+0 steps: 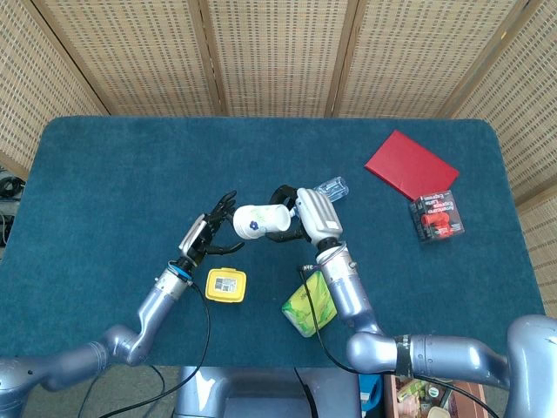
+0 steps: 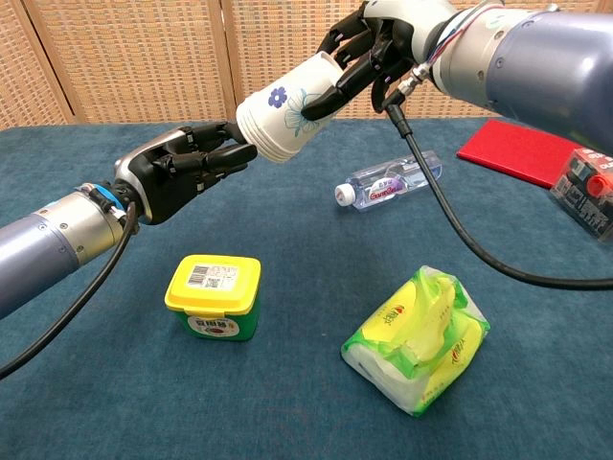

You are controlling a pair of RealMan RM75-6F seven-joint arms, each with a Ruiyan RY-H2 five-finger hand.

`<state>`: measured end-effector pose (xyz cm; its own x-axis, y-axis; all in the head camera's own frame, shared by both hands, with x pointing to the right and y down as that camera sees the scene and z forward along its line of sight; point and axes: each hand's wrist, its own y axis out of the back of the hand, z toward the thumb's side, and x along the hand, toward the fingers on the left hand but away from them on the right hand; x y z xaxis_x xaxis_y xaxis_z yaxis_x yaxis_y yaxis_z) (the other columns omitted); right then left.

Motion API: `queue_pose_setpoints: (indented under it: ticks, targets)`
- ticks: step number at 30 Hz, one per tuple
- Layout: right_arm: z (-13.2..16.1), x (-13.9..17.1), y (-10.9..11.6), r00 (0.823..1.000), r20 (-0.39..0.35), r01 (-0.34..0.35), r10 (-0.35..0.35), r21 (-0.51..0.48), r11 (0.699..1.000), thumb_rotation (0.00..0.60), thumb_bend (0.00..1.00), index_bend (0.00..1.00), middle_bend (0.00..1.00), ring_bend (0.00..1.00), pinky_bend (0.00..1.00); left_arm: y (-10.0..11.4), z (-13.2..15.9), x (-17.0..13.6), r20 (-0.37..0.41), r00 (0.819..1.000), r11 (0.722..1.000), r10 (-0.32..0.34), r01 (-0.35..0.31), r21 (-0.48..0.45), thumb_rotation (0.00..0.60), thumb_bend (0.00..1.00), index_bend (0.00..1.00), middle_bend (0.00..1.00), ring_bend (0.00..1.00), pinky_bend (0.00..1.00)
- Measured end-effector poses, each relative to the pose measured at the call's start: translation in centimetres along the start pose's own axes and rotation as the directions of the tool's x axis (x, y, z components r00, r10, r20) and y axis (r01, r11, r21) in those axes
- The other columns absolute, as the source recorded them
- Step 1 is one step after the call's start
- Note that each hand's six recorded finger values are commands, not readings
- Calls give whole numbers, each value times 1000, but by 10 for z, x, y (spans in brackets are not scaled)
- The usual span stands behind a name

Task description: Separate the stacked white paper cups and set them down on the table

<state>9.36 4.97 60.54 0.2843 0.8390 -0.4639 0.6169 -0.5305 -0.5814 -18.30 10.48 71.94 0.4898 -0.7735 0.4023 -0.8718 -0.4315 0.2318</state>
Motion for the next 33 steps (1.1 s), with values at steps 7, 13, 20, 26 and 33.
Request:
queue_pose_setpoints:
  ticks: [7, 13, 20, 26, 33]
  targets:
    - [-3, 1, -2, 1000, 6, -7, 7, -1, 1000, 600, 215, 784, 657, 510, 716, -8, 4, 5, 17, 1000, 1000, -14, 15, -8, 600, 213, 584, 0, 0, 0]
    - [-5, 1, -3, 1000, 11, -8, 8, 2, 1000, 600, 215, 783, 657, 510, 716, -13, 7, 7, 28, 999, 1000, -26, 27, -5, 600, 212, 601, 0, 0, 0]
    - [-6, 1, -4, 1000, 11, -13, 13, 3, 1000, 600, 215, 784, 658, 510, 716, -14, 7, 8, 22, 999, 1000, -23, 24, -11, 600, 268, 620, 0, 0, 0]
    - [-8, 2, -4, 1000, 11, -15, 14, 4, 1000, 600, 215, 784, 658, 509, 716, -13, 7, 9, 23, 1000, 1000, -15, 16, -12, 600, 328, 629, 0, 0, 0]
    - [-10, 2, -5, 1000, 16, -15, 15, 5, 1000, 600, 215, 783, 658, 510, 716, -11, 5, 9, 16, 1000, 1000, -13, 13, -8, 600, 389, 631, 0, 0, 0]
